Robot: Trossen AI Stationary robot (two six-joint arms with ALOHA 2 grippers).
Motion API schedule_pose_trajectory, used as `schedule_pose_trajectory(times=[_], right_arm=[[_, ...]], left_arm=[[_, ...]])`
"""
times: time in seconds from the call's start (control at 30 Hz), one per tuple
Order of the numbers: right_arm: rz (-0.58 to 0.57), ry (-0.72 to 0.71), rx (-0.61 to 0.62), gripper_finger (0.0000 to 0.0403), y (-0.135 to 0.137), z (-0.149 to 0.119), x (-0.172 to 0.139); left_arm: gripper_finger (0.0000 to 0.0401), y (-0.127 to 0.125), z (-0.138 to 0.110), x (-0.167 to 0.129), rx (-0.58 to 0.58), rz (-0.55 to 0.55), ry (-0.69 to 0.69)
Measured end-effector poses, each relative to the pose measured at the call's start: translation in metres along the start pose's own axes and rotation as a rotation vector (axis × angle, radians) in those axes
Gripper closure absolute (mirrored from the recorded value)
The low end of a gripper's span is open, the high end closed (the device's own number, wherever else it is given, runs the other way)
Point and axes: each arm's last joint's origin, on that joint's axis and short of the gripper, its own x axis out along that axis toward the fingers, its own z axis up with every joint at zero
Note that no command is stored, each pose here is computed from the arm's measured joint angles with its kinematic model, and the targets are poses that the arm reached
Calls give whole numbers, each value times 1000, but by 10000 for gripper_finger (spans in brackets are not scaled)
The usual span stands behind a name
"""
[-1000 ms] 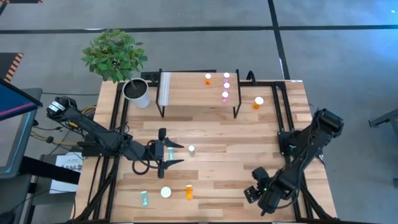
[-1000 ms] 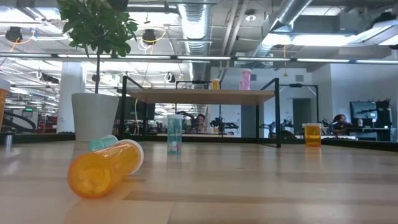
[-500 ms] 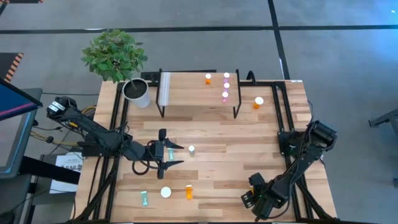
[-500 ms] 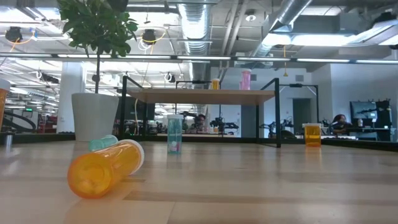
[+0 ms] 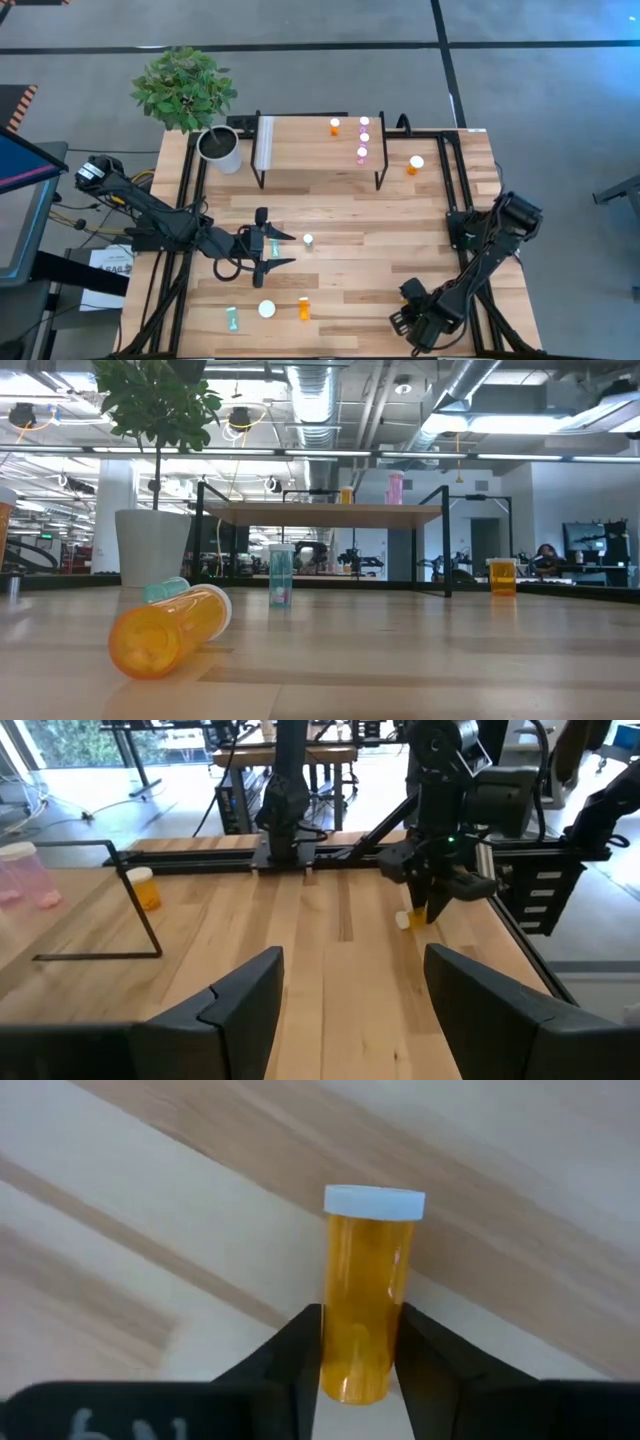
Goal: Pick and place medicine bottles onto shelf by color
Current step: Put the right orange pill bottle on the shelf aligned with the other orange pill bottle
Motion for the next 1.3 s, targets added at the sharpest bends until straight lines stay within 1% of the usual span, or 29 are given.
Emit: schedule_pose_trajectory(times=[0.1,0.2,0.33,0.47,0.53,0.67,0.87,1.1,1.2,1.3], right_arm=[[101,-95,-18,276,4,4,-10],[174,-197,-57,277,7,11,-20],[255,-306,-120,271,12,20,-32],[303,-427,-203,267,19,33,-42],[315,-484,-242,267,22,41,-46],[303,-623,-347,267,31,58,-50],[284,-723,-472,266,49,90,-51],[294,-778,-595,266,65,125,-54],[317,-786,-640,266,71,139,-55],[364,-807,-676,266,75,151,-56]], left_arm=[[170,0,0,0,0,9,1],[170,1,0,0,1,19,0],[170,4,0,2,-3,31,-1],[170,8,2,4,-17,49,-11],[170,10,3,4,-27,53,-19],[170,16,5,7,-40,71,-33],[170,22,5,10,-77,91,-33],[170,24,4,10,-78,114,-24],[170,24,4,10,-77,113,-22],[170,24,4,10,-58,113,-20]])
